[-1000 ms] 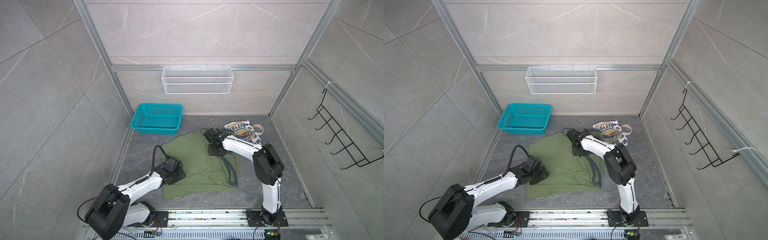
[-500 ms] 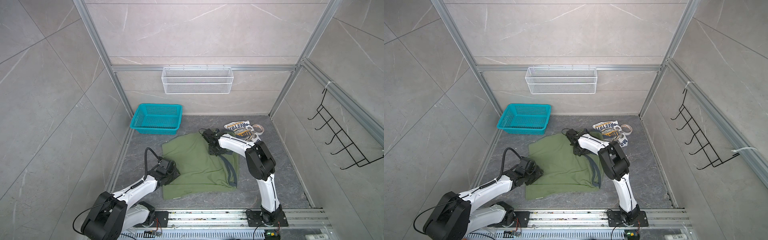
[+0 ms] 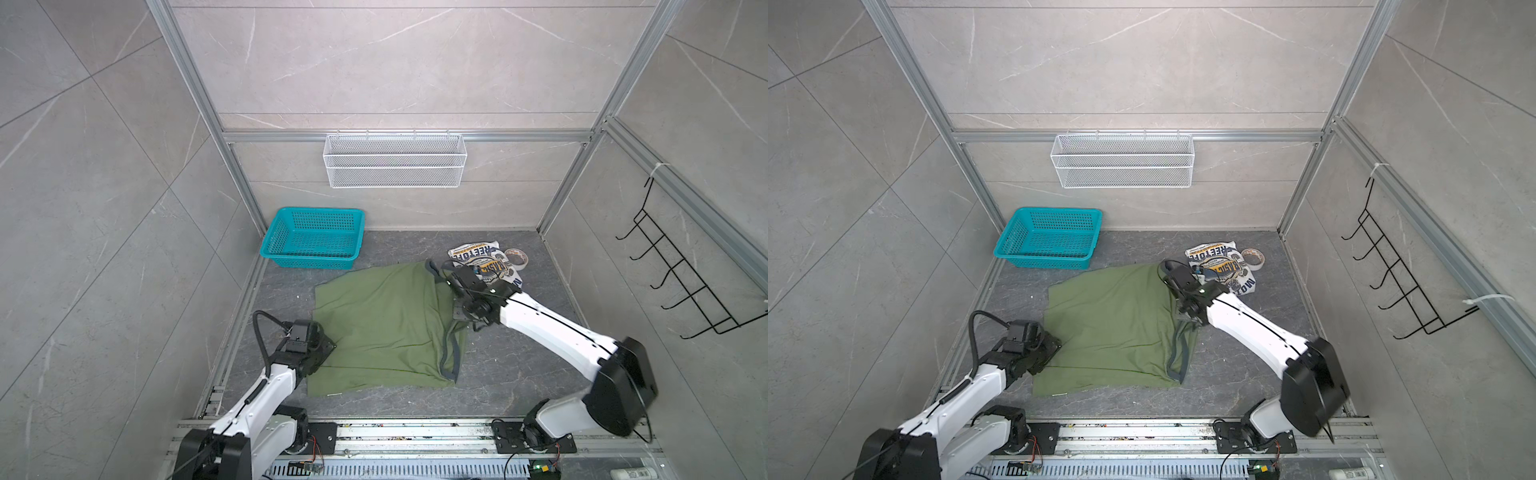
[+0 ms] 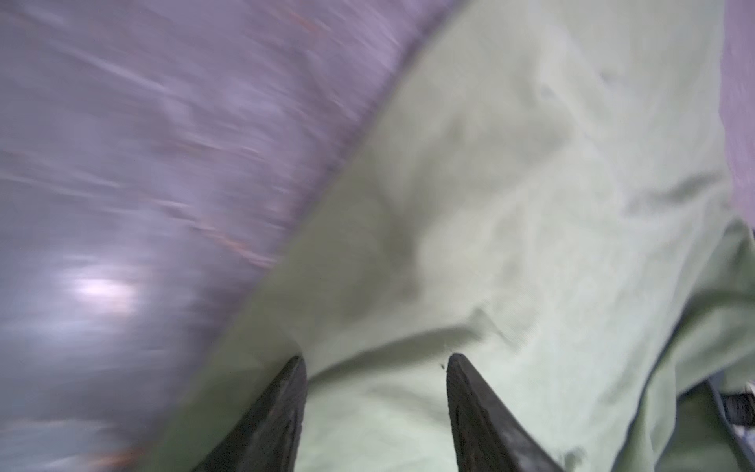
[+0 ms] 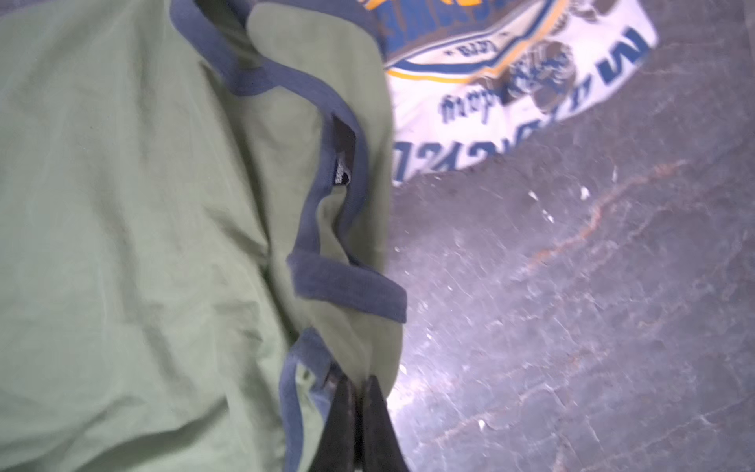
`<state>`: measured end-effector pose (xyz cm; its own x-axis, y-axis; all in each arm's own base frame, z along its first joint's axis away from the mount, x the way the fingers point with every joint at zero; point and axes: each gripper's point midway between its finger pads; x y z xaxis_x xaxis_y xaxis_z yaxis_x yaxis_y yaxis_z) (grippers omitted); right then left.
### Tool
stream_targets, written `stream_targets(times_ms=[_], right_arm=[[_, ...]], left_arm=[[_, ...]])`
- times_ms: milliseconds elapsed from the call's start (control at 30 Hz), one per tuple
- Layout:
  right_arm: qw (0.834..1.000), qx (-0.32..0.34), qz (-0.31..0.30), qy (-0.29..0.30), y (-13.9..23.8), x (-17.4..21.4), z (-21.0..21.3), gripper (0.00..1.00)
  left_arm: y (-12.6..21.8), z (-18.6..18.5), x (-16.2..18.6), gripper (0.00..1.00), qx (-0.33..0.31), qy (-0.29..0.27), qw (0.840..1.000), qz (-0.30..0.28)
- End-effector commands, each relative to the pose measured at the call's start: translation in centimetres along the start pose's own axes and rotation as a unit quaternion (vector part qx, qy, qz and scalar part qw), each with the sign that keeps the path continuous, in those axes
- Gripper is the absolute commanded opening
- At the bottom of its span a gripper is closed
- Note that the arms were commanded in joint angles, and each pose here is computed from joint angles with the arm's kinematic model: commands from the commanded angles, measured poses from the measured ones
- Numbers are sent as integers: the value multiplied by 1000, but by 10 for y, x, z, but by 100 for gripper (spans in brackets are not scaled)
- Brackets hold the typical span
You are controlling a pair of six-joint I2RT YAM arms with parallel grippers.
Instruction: Fold and stack the tank tops
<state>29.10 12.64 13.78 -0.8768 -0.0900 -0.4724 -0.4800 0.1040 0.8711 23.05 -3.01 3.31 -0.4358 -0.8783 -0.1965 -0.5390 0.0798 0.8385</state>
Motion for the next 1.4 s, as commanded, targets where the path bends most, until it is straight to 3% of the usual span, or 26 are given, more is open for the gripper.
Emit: stream_targets(times_ms=[0, 167, 300, 500, 733, 933, 1167, 1367], right_arm=[[999, 9, 40, -30, -1, 42, -24, 1], [995, 12, 54, -85, 8, 79, -59, 1], [991, 29, 54, -122, 14, 91, -88, 1], [983, 31, 78, -165, 7, 96, -100, 1], [967, 1, 103, -232, -16, 104, -99, 0], [959, -11, 117, -260, -30, 112, -101, 0], [959, -31, 137, -245, -45, 128, -89, 0], [958, -63, 154, -232, -57, 136, -61, 0]], left_arm=[[14, 25, -19, 59, -38, 1, 999, -31], [23, 19, -40, 60, -16, 31, 999, -30], [28, -25, -29, 58, 47, -9, 998, 28], [44, -84, 38, 58, 54, -165, 982, 76], [5, -100, 108, 58, 41, -214, 963, 155], [-21, -71, 106, 58, -18, -204, 967, 149], [-20, -9, 48, 58, -65, -108, 987, 100], [-8, 30, 13, 59, -80, -32, 992, 89]])
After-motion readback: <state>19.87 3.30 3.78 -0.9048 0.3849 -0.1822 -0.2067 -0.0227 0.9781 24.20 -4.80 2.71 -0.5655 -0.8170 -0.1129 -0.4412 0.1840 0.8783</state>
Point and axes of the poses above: each gripper's point midway between its finger pads, its own y axis back along the fingers, its own z axis along the line the jaws close on, x = y × z, and after that the axes turned 12 degrees about y, right-handed
